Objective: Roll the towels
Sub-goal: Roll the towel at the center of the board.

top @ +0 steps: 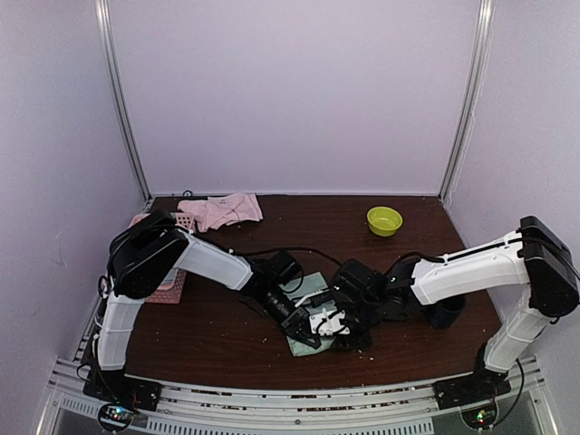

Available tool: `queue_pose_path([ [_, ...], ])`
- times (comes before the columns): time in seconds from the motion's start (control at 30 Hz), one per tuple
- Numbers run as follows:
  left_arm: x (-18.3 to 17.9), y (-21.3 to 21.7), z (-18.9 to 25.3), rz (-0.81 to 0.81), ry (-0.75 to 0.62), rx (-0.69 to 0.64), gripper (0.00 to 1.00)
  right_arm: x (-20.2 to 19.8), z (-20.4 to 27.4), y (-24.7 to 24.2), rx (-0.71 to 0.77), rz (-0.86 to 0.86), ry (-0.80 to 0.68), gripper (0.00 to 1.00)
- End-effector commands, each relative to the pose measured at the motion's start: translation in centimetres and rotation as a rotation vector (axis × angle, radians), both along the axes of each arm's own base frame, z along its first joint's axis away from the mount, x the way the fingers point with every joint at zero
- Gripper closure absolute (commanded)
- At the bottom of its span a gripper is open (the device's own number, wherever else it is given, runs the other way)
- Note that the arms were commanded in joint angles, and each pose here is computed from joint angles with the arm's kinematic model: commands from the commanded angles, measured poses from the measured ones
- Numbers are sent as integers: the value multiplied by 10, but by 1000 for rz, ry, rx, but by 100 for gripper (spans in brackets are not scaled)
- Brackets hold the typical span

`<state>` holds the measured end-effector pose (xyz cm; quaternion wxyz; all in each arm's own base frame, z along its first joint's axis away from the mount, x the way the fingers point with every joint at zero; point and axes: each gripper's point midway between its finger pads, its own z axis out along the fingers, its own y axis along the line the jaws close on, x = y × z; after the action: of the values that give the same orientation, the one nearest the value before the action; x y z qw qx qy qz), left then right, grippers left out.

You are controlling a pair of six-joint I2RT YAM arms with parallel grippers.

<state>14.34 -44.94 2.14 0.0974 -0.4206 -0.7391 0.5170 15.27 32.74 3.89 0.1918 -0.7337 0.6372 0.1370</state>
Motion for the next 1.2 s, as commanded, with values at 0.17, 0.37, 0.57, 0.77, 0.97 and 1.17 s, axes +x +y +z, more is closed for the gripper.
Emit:
queue_pose_path([
  [0.17, -1, 19, -30, 12, 4, 130, 88, -9, -26, -3, -89, 42, 62, 96],
  [0.37, 65, 44, 20, 208, -347, 129, 59, -30, -17, -14, -115, 57, 225, 100],
  [0.57, 106, 86, 85, 385, -800, 111, 49, -26, -3, -16, -153, -6, 580, 100],
  [0.77, 87, 105, 149, 442, -1171, 26, 47, 0, -3, -8, -181, -87, 909, 100],
  [0.97, 32, 68, 148, 180, -1380, -8, 44, 23, -33, -9, -240, -218, 985, 100],
  [1.17, 9, 20, 91, -73, -1431, 88, 45, 29, -49, -11, -266, -283, 975, 100],
])
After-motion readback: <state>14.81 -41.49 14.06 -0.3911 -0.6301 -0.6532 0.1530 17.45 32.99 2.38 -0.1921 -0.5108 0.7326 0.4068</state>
